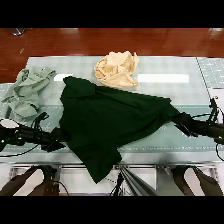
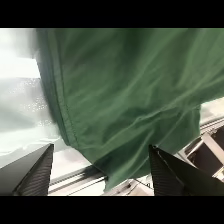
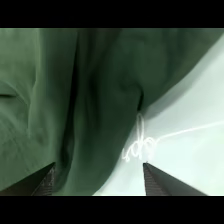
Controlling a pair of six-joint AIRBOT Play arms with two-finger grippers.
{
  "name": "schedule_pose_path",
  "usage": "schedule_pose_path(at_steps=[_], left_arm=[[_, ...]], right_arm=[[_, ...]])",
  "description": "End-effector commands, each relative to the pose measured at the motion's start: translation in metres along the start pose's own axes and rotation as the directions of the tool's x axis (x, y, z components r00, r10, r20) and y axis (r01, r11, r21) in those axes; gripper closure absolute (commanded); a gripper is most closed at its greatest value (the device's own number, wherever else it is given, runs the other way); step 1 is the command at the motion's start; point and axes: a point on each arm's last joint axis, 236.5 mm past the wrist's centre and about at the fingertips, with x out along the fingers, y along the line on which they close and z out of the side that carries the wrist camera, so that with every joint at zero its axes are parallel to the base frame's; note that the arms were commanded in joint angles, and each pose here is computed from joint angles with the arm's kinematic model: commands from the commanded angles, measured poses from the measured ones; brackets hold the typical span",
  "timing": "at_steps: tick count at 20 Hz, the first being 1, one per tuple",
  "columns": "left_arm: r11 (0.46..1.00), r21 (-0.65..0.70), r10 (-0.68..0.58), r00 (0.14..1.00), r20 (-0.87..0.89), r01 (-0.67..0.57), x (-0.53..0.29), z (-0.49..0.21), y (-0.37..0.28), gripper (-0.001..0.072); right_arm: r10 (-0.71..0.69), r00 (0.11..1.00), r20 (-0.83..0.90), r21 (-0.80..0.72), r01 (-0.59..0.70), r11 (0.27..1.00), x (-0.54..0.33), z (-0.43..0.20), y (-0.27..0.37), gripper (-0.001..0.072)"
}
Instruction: Fold the shirts.
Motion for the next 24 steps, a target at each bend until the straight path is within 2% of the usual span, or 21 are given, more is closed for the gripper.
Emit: schedule_pose_path(at_steps=[1,5,9,10,11,12,14,16,18,21,24], left_arm=[[0.999,0.004,0.032,0.999,-0.012,-0.032,0.014,0.000,0.000,0.0008],[1.000,0.028,-0.008,0.998,0.064,0.006,0.026,0.018,-0.020,0.0011],[0.996,0.088,0.012,1.000,0.013,-0.013,0.036,0.004,-0.026,0.0016],[0.995,0.097,0.014,1.000,0.004,-0.015,0.037,0.001,-0.027,0.0206],[0.993,0.119,0.010,1.000,-0.005,-0.009,0.037,0.000,-0.028,0.0566],[0.990,0.138,0.007,1.000,-0.013,-0.005,0.036,-0.002,-0.028,0.0692],[0.988,0.154,0.006,1.000,-0.025,-0.002,0.036,-0.005,-0.029,0.0691],[0.988,0.152,0.003,1.000,-0.024,0.001,0.036,-0.005,-0.029,0.0691],[0.988,0.151,-0.001,1.000,-0.023,0.004,0.036,-0.005,-0.030,0.0691],[0.989,0.151,-0.001,1.000,-0.023,0.005,0.036,-0.005,-0.030,0.0691],[0.989,0.151,-0.001,1.000,-0.022,0.005,0.036,-0.005,-0.030,0.0691]], right_arm=[[0.007,1.000,0.000,0.004,-0.007,1.000,0.000,-0.002,0.001,0.0090],[-0.019,0.998,0.066,0.032,0.017,0.999,0.000,0.014,-0.005,0.0090],[-0.111,0.966,0.234,0.161,0.074,0.984,-0.025,0.058,-0.037,0.0090],[-0.164,0.951,0.260,0.205,0.112,0.972,-0.038,0.065,-0.055,0.0090],[-0.223,0.936,0.274,0.248,0.155,0.956,-0.049,0.068,-0.075,0.0090],[-0.288,0.919,0.270,0.294,0.206,0.933,-0.059,0.065,-0.098,0.0090],[-0.392,0.901,0.184,0.384,0.301,0.873,-0.064,0.048,-0.135,0.0091],[-0.369,0.926,0.078,0.403,0.309,0.862,-0.048,0.032,-0.143,0.0090],[-0.259,0.966,-0.004,0.395,0.239,0.887,-0.025,0.021,-0.132,0.0090],[-0.026,1.000,0.016,0.391,0.018,0.920,-0.004,0.037,-0.094,0.0091],[0.028,1.000,-0.003,0.398,-0.025,0.917,-0.002,0.053,-0.091,0.0091]])
